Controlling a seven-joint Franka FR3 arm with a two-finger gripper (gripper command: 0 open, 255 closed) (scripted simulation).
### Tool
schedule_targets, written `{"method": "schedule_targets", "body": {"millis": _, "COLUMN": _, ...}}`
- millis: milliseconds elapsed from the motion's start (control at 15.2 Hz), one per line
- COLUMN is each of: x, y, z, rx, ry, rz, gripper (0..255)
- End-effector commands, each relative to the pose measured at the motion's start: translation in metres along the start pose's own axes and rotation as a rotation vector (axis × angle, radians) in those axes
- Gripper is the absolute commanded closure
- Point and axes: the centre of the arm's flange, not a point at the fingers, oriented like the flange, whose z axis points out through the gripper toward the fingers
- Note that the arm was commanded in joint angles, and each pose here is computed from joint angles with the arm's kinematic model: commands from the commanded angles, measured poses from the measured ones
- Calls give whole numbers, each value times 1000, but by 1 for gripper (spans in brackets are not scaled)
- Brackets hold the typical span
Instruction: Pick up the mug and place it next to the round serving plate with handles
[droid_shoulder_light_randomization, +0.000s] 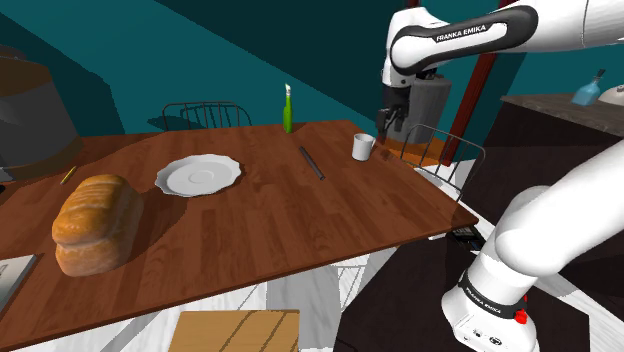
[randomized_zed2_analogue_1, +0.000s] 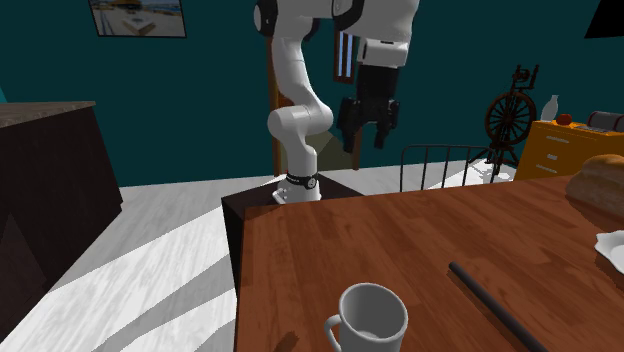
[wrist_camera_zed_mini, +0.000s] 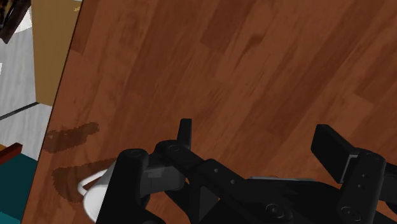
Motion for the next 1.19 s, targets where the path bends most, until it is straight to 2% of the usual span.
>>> {"method": "schedule_targets", "body": {"millis": 0, "x": 21, "y": 15, "z": 11, "rx": 1, "ry": 2, "rz": -3, "gripper": 0}}
{"method": "schedule_targets", "body": {"millis": 1122, "x": 192, "y": 125, "z": 104, "rx": 17, "ry": 13, "rz": -26, "gripper": 0}}
